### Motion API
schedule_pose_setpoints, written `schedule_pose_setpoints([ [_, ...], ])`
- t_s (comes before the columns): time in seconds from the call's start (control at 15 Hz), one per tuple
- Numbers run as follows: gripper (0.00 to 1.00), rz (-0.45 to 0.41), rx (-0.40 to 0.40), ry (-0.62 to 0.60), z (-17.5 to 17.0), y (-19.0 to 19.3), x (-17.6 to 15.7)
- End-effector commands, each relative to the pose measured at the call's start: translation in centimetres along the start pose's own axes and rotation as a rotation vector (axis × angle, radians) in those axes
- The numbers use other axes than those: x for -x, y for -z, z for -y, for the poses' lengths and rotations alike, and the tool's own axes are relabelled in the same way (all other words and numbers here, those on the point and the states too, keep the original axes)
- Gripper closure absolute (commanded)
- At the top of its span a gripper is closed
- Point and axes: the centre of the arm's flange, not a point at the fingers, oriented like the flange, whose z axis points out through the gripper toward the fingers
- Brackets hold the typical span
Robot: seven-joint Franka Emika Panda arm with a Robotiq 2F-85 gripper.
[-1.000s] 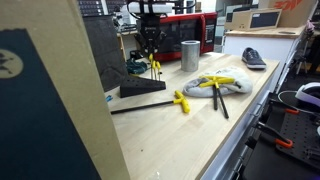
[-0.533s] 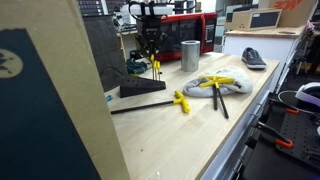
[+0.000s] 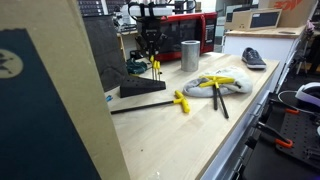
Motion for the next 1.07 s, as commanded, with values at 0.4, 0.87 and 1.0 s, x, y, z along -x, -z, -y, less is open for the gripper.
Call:
schedule_pose_setpoints([
  [0.4,0.96,-0.033,0.000,-0.006,-0.08,-0.14,0.07],
  [0.87,0.96,-0.057,-0.003,0.011,-0.12,-0.22,0.27],
  [1.0,0.96,-0.058,-0.008,0.011,-0.09,-0.23,0.30],
])
